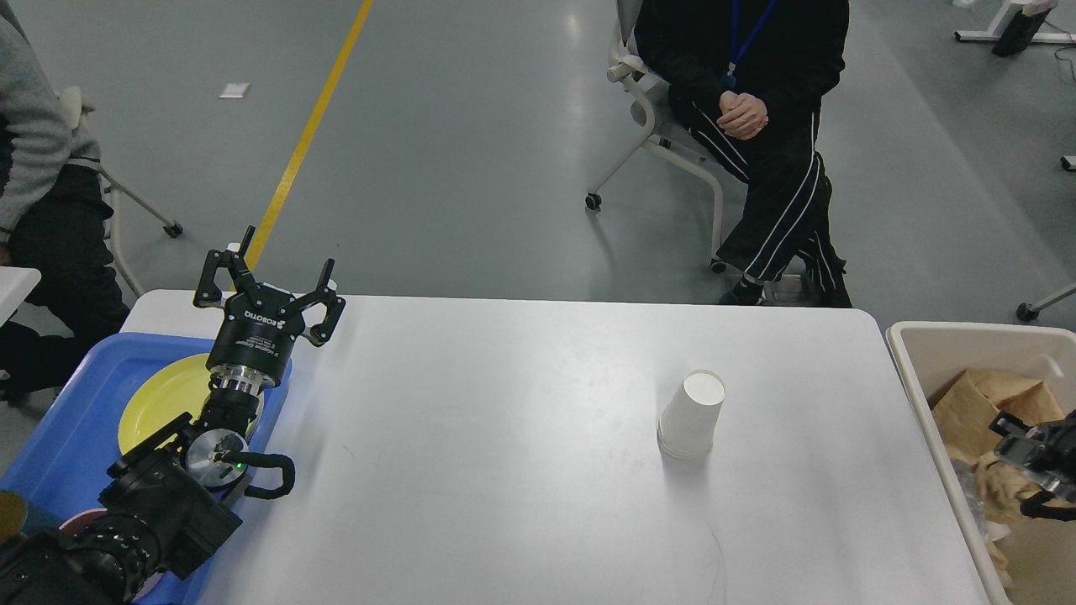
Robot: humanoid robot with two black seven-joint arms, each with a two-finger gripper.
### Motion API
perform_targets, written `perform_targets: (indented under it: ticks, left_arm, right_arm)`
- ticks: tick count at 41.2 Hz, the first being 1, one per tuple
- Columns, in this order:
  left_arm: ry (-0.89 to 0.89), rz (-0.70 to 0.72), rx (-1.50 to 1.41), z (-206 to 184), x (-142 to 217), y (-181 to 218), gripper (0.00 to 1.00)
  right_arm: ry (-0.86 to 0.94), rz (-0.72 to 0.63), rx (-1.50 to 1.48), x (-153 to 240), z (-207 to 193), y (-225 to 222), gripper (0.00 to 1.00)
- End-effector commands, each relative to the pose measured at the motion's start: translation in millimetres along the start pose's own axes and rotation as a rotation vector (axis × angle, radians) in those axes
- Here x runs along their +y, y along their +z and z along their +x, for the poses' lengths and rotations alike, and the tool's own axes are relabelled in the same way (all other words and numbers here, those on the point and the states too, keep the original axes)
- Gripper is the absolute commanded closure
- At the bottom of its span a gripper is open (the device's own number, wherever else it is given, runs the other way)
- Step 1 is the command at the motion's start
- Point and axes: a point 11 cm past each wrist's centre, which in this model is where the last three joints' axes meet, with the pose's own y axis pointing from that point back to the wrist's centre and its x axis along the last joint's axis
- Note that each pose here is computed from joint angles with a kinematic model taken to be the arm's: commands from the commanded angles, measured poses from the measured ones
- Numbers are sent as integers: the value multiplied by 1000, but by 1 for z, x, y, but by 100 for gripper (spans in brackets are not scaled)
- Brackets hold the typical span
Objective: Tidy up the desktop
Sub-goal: 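Move the right gripper to the white paper cup and grasp it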
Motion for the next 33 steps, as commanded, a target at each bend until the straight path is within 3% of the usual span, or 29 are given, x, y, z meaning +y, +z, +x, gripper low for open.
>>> perform_targets:
  ticks: [1, 5, 8, 15, 22, 26, 33]
  left_arm:
    - [1, 0, 0, 0, 0, 0, 1]
    - [-1, 0, 0, 0, 0, 0, 1]
    - [-1, 0, 0, 0, 0, 0, 1]
    - [-1, 0, 0, 0, 0, 0, 1]
    - [-1, 0, 0, 0, 0, 0, 1]
    - [-1, 0, 0, 0, 0, 0, 1]
    - [-1, 0, 0, 0, 0, 0, 1]
  right_arm:
    - [4, 4, 8, 1, 2, -2, 0]
    - [26, 19, 0, 6, 19, -9, 0]
    - [59, 64, -39, 20, 54, -28, 0]
    - [-35, 216, -105, 76, 102, -80, 0]
    - [-184, 298, -43, 126, 77, -109, 0]
    - [-251, 439, 127, 201, 60, -149, 0]
    - [-302, 546, 280, 271, 33, -172, 0]
